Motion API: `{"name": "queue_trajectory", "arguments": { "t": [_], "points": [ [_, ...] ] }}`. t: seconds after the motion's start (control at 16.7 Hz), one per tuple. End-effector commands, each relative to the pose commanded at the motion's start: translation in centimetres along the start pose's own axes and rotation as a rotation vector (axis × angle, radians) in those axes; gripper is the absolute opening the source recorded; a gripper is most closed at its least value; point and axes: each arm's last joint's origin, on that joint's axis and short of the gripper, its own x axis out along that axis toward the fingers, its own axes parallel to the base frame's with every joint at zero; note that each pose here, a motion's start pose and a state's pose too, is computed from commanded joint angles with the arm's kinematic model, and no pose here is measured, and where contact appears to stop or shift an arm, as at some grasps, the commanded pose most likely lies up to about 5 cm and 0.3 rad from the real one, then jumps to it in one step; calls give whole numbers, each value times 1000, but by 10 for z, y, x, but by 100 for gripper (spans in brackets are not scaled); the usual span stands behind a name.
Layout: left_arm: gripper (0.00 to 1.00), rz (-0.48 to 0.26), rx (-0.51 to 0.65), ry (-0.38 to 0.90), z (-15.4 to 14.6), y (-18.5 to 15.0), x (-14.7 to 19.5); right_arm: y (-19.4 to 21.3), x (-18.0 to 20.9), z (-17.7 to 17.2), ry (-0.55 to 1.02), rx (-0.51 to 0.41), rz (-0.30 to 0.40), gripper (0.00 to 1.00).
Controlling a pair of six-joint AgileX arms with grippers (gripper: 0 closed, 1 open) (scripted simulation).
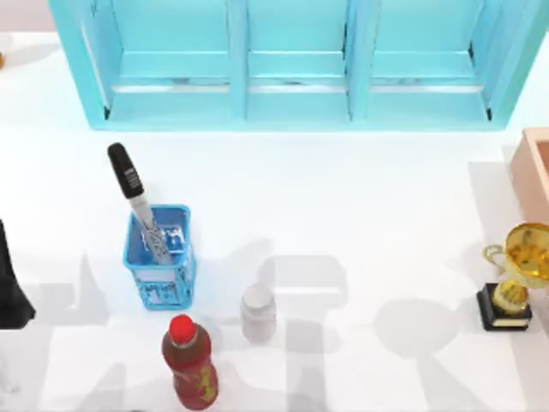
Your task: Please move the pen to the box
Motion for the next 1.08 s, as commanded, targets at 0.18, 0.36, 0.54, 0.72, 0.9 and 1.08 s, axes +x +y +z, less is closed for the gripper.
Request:
{"name": "queue_trajectory", "arguments": {
  "t": [0.18,0.36,0.54,0.72,0.9,1.08],
  "points": [
    [100,0,0,0,0,0,0,19,22,30,73,21,124,100],
    [100,0,0,0,0,0,0,53,60,52,176,32,260,100],
    [100,0,0,0,0,0,0,104,103,57,292,27,394,100],
    [100,0,0,0,0,0,0,166,139,41,406,6,511,100],
    [100,0,0,0,0,0,0,226,158,10,502,-24,604,100],
    [100,0,0,0,0,0,0,268,161,-18,566,-52,668,100]
  ]
}}
